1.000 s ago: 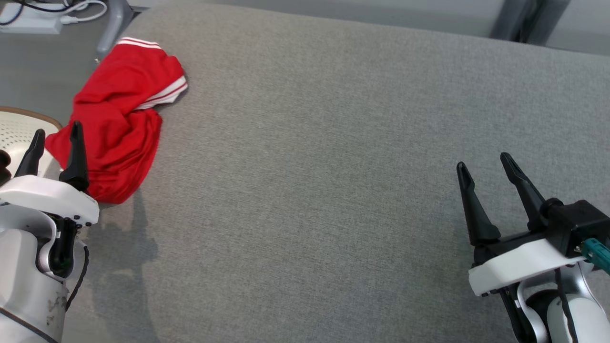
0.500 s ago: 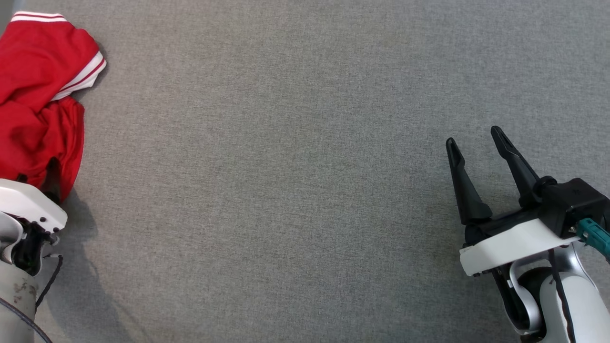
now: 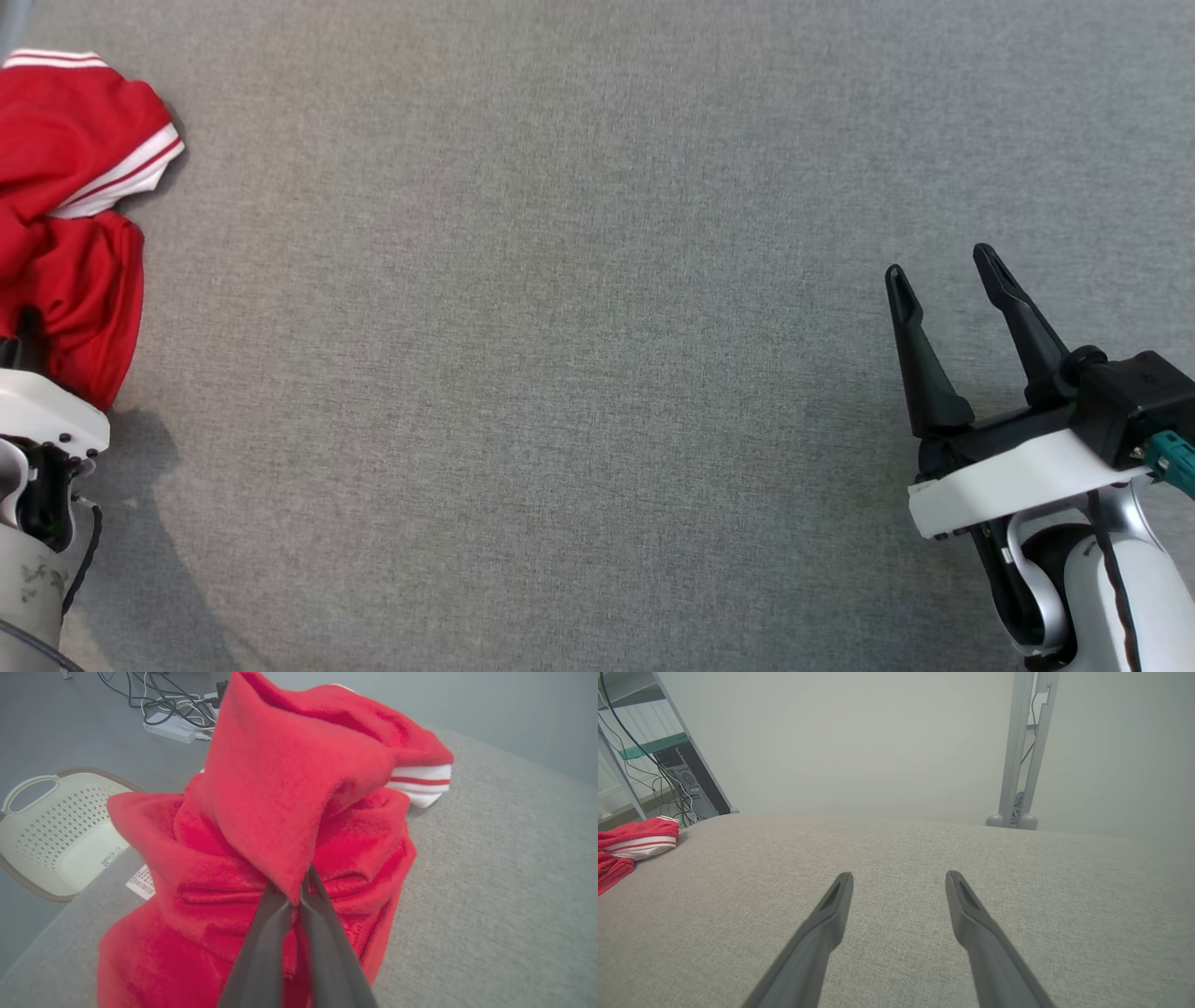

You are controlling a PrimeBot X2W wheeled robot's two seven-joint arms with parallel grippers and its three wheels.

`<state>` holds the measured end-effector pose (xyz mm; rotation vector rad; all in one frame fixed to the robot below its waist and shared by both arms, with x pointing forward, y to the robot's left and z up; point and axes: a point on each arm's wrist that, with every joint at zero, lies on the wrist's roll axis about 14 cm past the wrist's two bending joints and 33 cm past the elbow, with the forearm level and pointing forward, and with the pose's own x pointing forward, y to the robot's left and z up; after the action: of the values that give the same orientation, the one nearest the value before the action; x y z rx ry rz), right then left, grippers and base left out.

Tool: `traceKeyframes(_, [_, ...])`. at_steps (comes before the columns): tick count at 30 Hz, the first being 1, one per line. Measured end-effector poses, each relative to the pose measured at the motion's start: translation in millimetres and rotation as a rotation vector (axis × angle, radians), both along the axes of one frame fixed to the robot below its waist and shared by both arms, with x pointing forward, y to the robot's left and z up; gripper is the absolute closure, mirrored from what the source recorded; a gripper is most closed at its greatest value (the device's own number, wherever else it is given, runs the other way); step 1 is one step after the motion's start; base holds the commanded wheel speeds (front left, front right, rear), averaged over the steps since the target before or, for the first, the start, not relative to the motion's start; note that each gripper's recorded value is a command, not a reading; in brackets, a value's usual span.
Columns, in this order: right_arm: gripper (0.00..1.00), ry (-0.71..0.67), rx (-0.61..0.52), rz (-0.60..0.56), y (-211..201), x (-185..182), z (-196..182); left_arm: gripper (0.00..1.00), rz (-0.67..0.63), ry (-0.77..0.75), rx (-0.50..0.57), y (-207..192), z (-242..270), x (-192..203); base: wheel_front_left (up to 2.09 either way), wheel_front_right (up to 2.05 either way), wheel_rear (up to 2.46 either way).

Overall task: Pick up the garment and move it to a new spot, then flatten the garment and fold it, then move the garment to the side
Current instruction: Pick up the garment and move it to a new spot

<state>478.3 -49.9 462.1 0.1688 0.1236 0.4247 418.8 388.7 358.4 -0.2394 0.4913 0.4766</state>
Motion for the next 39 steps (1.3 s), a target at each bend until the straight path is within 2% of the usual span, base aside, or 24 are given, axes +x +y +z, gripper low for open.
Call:
traceKeyframes(6, [0.00, -0.026, 0.011, -0.022, -7.1, -10.0, 14.4, 1.00, -0.018, -0.116, 0.052, -3.3, 30.4, 4.5, 0.00, 0.00, 0.00])
traceKeyframes(9, [0.00, -0.043, 0.016, -0.033, -10.7, -15.1, 22.7, 1.00, -0.032, -0.226, 0.116, -3.5, 65.6, 13.7, 0.00, 0.00, 0.00])
traceKeyframes(17, [0.00, -0.077, 0.045, -0.077, -26.2, -29.2, 41.2, 1.00, -0.108, -0.387, 0.215, -47.1, 110.5, -0.3, 0.00, 0.00, 0.00])
traceKeyframes(28, [0.00, -0.098, 0.055, -0.177, -62.8, -48.5, 53.3, 1.00, -0.271, -0.479, 0.174, -129.2, 148.4, -3.9, 0.00, 0.00, 0.00])
traceKeyframes(39, [0.00, -0.104, 0.052, -0.339, -118.5, -75.0, 55.6, 1.00, -0.633, -0.517, 0.041, -254.5, 159.3, 22.0, 0.00, 0.00, 0.00])
